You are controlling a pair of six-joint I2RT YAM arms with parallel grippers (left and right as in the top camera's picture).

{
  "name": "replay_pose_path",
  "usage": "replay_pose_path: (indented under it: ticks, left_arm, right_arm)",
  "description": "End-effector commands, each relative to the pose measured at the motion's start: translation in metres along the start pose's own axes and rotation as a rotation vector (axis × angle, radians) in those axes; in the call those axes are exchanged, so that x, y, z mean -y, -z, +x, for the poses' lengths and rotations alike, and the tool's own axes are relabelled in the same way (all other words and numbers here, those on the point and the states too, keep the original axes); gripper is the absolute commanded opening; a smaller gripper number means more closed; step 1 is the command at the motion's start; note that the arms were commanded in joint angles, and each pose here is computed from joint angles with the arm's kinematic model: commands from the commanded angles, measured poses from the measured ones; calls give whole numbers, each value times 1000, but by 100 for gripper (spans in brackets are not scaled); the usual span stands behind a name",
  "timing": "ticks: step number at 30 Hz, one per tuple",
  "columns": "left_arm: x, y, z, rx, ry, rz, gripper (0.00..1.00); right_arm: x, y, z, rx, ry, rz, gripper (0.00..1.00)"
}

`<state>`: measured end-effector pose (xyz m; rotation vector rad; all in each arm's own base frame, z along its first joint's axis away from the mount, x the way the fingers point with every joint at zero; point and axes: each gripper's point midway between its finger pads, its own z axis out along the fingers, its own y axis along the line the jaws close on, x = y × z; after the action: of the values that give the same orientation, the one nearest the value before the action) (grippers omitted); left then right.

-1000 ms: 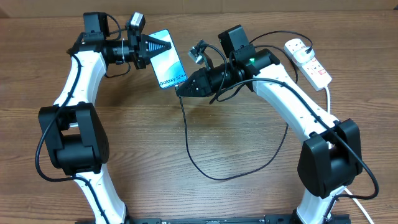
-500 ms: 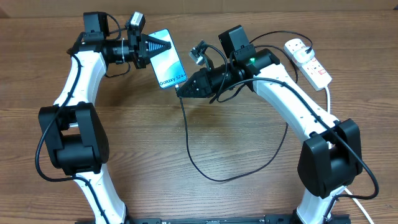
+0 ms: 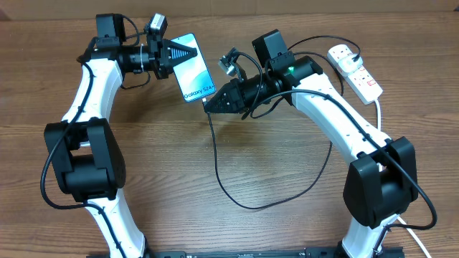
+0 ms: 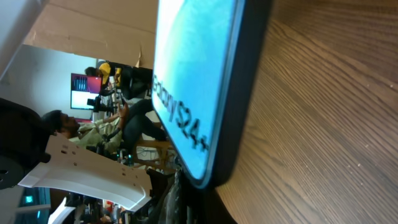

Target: Plug charger to phone and switch on socket

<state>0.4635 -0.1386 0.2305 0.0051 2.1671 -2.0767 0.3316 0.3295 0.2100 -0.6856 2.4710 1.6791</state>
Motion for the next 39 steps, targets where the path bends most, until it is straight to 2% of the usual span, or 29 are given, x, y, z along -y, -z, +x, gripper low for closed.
replay_pose_path:
  ticks: [1,39]
  left_arm:
    - [9,-1,-1,-6,-66,9,4]
    - [10,-6,2,-20,-18,14,4]
  right_arm:
    - [-11,5,-7,15,36,-34,4]
    - [-10,5,-5,9,20,-31,4]
